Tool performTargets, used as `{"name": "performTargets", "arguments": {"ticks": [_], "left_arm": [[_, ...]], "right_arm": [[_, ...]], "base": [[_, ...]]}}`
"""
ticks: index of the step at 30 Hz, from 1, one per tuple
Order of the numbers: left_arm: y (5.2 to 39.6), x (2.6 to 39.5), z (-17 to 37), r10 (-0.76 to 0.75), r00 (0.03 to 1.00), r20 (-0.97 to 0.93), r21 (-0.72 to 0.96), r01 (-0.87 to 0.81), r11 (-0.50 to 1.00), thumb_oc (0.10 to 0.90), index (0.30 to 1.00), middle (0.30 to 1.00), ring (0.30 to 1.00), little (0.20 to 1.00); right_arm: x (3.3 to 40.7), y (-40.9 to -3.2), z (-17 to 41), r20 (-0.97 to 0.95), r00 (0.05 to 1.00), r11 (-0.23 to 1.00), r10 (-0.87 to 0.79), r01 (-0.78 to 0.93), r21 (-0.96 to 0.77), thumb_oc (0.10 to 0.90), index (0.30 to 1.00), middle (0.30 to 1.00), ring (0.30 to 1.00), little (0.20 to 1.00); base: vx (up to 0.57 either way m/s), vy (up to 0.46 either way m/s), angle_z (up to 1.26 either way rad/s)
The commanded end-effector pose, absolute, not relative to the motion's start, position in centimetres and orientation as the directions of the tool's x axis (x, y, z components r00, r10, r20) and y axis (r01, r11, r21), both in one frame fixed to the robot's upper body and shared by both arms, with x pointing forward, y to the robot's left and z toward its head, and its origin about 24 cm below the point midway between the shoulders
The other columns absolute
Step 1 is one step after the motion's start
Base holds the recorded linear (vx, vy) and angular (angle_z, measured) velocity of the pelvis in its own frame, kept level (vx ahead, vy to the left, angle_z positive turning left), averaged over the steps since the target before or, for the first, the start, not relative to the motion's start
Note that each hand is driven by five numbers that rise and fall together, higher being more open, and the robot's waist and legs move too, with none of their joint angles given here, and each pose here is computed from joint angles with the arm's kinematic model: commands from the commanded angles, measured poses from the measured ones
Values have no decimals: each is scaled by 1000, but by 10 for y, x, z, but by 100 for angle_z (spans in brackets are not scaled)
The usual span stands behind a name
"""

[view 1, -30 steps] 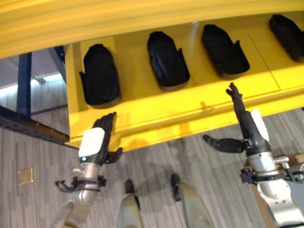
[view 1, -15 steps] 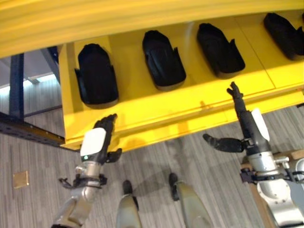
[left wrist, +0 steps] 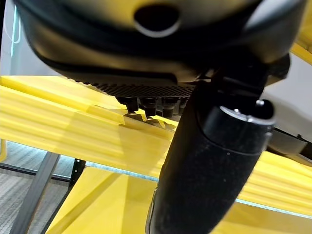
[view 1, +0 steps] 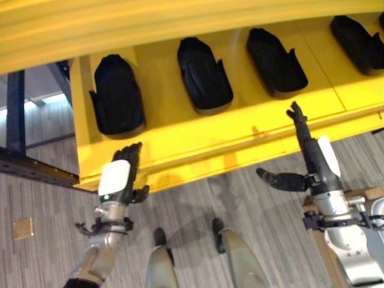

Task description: Move parts from the plastic box to the shelf.

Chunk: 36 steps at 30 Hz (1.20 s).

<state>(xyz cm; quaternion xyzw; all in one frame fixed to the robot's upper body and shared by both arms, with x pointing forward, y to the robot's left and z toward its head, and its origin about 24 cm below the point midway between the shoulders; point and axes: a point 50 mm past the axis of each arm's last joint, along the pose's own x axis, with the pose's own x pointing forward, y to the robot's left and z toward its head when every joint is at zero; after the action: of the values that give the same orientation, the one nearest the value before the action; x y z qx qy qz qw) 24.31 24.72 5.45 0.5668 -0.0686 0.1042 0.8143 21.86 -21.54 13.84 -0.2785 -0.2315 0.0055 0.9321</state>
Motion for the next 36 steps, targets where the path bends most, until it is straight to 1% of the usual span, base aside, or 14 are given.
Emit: {"name": "performTargets", "arguments": {"ticks": [1, 10, 36], "left_arm": [[249, 255, 77, 90, 928, 362, 881, -372, 293, 900, 1000, 1000, 1000, 1000], [251, 265, 64, 145, 940, 310, 895, -339, 291, 900, 1000, 1000, 1000, 1000], [261, 276, 66, 259, 909, 327, 866, -398, 303, 900, 1000, 1000, 1000, 1000]], "right_arm": [[217, -204, 173, 618, 765, 868, 178, 173, -465, 900, 1000, 1000, 1000, 1000], [217, -202, 171, 603, 775, 877, 187, 145, -458, 900, 1000, 1000, 1000, 1000], [213, -203, 172, 602, 777, 882, 184, 139, -450, 900, 1000, 1000, 1000, 1000]], "base": [[11, 19, -7], [10, 19, -6], [7, 5, -2]]}}
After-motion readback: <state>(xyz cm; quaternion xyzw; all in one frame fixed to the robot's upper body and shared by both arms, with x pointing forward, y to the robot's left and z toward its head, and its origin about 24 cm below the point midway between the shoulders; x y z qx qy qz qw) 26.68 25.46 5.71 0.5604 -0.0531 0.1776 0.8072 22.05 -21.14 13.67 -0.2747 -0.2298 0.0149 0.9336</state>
